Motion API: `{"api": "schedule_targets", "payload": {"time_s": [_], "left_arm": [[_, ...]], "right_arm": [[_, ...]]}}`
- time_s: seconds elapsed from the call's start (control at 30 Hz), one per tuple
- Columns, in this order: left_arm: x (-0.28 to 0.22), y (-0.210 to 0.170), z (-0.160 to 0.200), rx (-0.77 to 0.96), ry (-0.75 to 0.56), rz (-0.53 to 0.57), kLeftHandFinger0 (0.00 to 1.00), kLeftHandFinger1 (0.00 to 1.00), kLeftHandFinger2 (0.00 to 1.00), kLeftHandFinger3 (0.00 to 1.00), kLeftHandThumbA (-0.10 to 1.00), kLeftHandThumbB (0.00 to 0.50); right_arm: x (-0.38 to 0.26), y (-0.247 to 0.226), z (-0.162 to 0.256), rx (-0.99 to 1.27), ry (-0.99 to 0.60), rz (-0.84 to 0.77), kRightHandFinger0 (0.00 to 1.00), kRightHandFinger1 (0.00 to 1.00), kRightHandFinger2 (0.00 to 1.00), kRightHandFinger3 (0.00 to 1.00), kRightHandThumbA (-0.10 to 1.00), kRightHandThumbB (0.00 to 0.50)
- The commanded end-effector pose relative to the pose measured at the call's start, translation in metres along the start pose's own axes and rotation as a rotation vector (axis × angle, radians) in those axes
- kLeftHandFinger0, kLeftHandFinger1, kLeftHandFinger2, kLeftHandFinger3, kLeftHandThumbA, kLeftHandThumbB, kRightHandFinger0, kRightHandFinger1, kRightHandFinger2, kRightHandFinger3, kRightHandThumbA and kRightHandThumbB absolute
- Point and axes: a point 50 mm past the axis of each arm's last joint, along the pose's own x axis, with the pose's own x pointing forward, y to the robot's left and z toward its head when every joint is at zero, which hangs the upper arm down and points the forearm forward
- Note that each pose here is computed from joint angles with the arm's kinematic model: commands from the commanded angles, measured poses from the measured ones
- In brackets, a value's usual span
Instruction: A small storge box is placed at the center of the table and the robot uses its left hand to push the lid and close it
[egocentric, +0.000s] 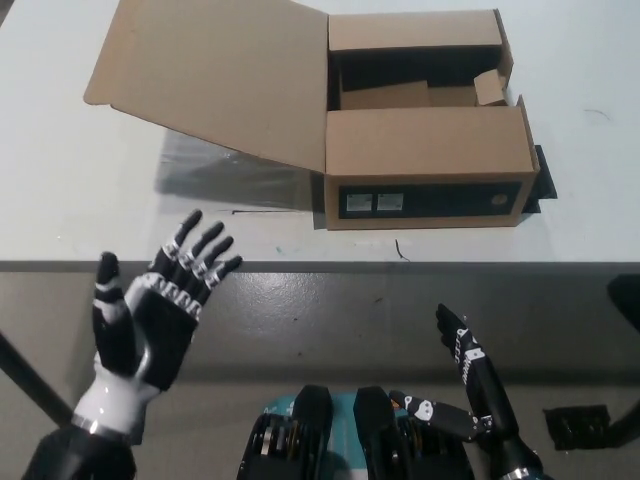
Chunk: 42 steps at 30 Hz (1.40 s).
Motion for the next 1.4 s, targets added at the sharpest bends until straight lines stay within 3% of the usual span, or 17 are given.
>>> {"api": "schedule_targets", "payload": {"time_s": [0.0,0.63,1.07,1.37], "left_arm": [[0.041,0.005,0.005,-0.471,-0.014,-0.027,1.0,1.0,1.0,1.0,1.0,0.35],[0.079,0.032,-0.019,-0.595,0.064,0.085,1.0,1.0,1.0,1.0,1.0,0.343],[0.12,0.04,-0.014,-0.629,0.086,0.12,1.0,1.0,1.0,1.0,1.0,0.349],[0.175,0.042,-0.005,-0.576,0.104,0.143,1.0,1.0,1.0,1.0,1.0,0.351]], "right_arm": [[0.012,0.0,0.02,-0.016,-0.134,-0.019,1.0,1.0,1.0,1.0,1.0,0.338],[0.012,0.0,0.022,-0.016,-0.14,-0.016,1.0,1.0,1.0,1.0,1.0,0.346],[0.013,0.001,0.022,-0.014,-0.14,-0.021,1.0,1.0,1.0,1.0,1.0,0.34],[0.016,0.001,0.023,-0.006,-0.142,-0.021,1.0,1.0,1.0,1.0,1.0,0.348]]}}
